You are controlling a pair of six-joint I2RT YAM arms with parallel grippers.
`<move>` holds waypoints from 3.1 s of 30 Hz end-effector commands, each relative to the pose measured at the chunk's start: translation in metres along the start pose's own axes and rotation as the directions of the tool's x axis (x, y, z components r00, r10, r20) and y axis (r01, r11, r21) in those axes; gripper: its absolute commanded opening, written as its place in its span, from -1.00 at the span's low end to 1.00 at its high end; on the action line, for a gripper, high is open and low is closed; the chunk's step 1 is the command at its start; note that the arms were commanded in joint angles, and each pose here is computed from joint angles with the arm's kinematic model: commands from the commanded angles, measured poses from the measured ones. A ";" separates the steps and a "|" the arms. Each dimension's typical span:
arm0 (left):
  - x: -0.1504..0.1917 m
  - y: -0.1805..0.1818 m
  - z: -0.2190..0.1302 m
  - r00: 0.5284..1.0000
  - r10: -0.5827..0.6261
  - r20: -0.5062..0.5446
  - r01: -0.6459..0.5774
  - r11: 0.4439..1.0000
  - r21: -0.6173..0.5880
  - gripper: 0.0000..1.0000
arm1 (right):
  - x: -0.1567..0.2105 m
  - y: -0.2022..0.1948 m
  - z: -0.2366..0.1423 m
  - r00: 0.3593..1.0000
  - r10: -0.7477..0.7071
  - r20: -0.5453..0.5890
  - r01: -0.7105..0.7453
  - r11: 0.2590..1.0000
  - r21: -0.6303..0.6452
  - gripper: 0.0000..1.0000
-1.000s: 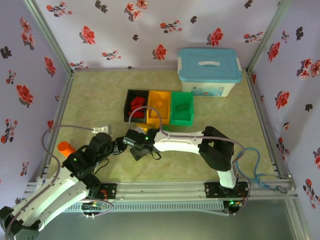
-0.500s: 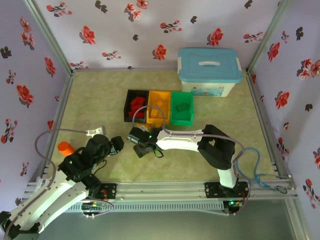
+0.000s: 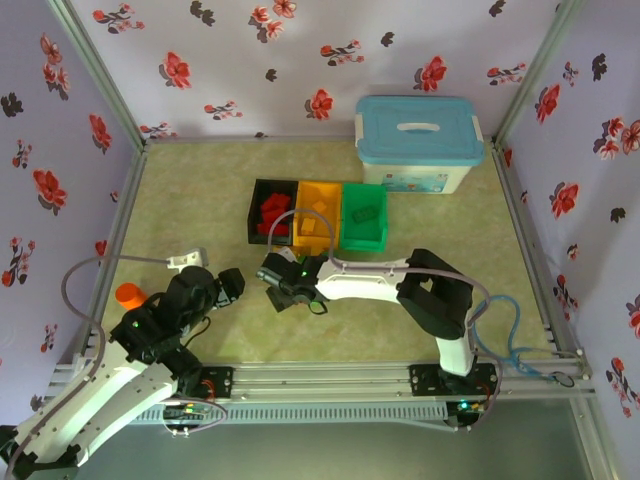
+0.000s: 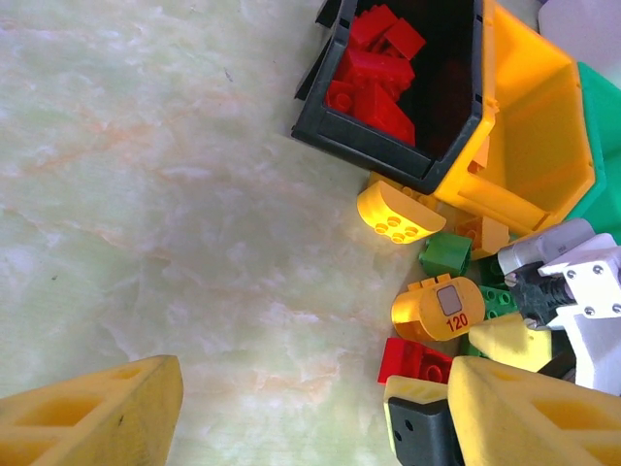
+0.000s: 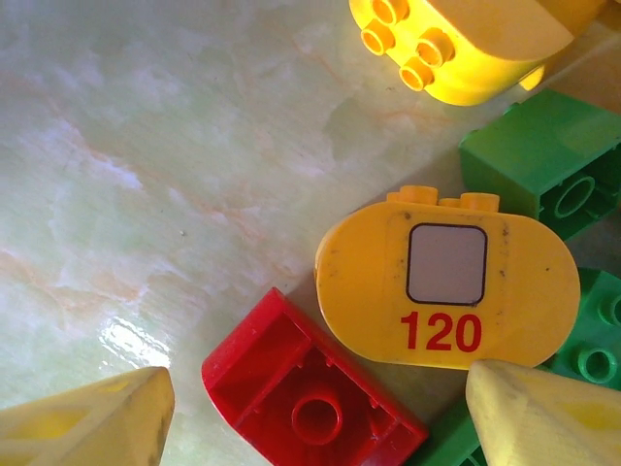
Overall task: Sort the legos into containers by color
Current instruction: Pick up the lego from the bottom-center of the table, then place the lego in the container.
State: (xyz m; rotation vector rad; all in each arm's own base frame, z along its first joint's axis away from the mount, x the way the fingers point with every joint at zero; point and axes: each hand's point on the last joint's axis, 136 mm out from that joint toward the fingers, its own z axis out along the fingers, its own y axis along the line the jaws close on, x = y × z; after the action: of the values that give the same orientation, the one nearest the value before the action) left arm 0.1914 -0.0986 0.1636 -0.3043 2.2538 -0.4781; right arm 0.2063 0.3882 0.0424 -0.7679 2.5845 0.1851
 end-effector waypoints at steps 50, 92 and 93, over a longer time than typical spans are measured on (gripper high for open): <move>-0.012 -0.008 0.019 0.992 0.102 0.079 -0.101 0.995 -0.012 0.46 | -0.013 0.010 -0.048 0.993 -0.048 0.109 0.051 0.998 -0.027 -0.35; 0.027 -0.039 0.041 0.974 0.197 -0.110 -0.185 0.977 0.104 0.53 | -0.189 -0.076 -0.099 0.950 0.070 0.305 -0.074 0.997 0.002 0.93; 0.029 -0.043 0.044 0.969 0.213 -0.122 -0.201 0.974 0.108 0.55 | -0.183 -0.079 -0.102 0.946 0.078 0.315 -0.083 0.997 0.001 0.94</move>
State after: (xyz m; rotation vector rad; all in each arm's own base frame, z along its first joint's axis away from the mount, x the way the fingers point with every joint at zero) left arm 0.2034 -0.1381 0.1243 -0.0680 2.3724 -0.4437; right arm 0.3502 0.3946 0.1832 -0.6519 2.3993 0.2467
